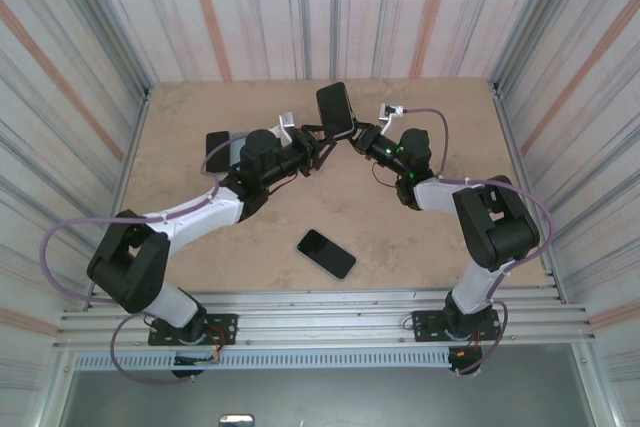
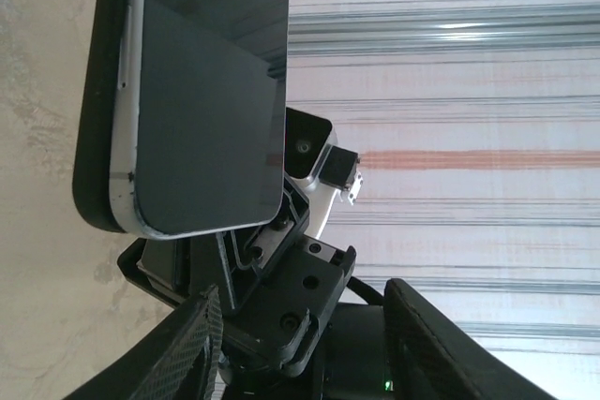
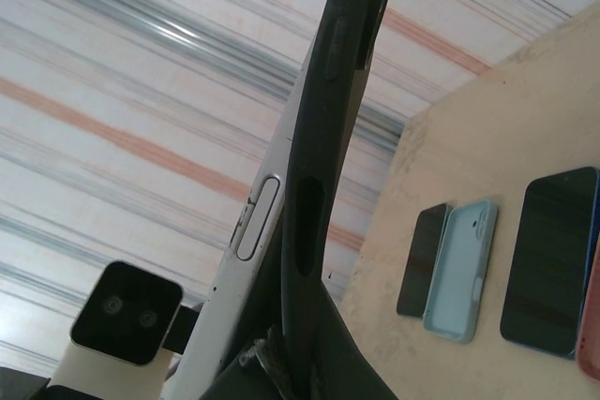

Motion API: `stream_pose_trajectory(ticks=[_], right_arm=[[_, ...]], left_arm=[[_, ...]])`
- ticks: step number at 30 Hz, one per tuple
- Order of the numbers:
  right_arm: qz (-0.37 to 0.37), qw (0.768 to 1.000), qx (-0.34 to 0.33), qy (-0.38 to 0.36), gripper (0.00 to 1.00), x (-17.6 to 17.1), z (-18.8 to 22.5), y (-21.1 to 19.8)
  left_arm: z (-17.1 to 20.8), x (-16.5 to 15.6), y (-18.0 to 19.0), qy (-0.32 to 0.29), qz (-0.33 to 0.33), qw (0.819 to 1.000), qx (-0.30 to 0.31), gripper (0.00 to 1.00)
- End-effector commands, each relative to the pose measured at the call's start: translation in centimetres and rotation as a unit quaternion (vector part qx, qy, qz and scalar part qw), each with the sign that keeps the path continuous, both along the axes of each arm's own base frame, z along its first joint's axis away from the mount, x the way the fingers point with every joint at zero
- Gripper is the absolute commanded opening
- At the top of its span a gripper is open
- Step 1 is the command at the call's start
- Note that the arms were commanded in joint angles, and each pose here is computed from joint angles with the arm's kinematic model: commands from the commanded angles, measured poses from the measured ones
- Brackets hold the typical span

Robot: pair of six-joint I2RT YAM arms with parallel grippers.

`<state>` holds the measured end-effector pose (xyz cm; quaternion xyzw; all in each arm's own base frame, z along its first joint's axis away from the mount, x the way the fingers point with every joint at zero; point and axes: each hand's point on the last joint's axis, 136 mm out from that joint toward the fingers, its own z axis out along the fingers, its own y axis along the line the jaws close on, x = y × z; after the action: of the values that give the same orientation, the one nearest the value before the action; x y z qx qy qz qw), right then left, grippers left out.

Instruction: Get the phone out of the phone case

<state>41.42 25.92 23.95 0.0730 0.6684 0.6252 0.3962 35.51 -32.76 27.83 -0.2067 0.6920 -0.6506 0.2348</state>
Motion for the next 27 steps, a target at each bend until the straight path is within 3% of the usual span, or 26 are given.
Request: stream_pose_trajectory(ticks=[1,13,27], right_arm=[[-0.013,0.997,0.010,-0.069,0.04,-0.9,4.0,-0.4],[-0.011,0.997,0.009,-0.075,0.03,-1.1,4.2,-0.3],[-0.027,0.996,0.004,-0.084,0.03,-1.5,3.5,-0.3]], left_arm=[[1.6,0.7,-0.5,-0.012,0.006,1.000,-0.024,0.48],[0.4,1.6,-1.7,0.003,-0.002,1.000,-0.027,0.49],[-0.2,3.9,0.0,0.002,0.039,0.999,-0.018,0.47]])
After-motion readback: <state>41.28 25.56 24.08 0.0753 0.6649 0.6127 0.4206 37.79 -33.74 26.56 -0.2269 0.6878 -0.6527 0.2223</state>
